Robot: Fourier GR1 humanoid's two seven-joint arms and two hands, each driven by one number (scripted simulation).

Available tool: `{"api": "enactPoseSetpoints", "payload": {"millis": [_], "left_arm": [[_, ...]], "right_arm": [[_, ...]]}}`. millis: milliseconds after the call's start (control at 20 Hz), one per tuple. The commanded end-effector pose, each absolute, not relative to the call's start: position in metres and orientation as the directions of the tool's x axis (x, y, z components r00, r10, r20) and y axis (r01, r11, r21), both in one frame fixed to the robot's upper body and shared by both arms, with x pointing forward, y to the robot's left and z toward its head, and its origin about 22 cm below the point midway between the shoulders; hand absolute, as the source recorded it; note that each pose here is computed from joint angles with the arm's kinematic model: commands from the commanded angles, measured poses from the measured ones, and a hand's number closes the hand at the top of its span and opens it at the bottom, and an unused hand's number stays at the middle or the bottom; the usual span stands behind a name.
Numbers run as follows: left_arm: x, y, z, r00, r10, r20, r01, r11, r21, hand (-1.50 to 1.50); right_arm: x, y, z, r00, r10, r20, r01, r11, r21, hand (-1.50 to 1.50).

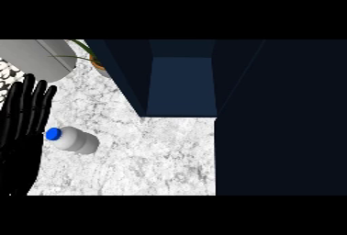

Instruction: Pick up the bottled water, place it into the cabinet and close the cabinet

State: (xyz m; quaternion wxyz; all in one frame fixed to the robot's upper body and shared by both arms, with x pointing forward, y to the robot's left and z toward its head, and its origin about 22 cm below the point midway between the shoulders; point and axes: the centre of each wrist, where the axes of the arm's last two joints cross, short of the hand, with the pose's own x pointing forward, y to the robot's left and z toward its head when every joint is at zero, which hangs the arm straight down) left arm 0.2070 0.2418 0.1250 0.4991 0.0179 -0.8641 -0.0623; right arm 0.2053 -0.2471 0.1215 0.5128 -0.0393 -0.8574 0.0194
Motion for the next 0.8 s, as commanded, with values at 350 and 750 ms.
{"api": "enactPoseSetpoints", "payload": {"millis": [350, 750], "left_arm": [[0.191, 0.258, 0.066, -0.108, 0.270, 0.957, 0.352, 0.910, -0.217, -1.50], [0.160, 0.330, 0.091, -0.020, 0.287, 0.958, 0.358, 0.897, -0.261, -1.50]], "right_arm": [[0.183, -0.222, 0.094, -0.282, -0.181, 0.942, -0.125, 0.981, 0.151, -1.50], [0.132, -0.224, 0.105, -0.216, -0.256, 0.942, -0.150, 0.962, 0.227, -1.50]]}}
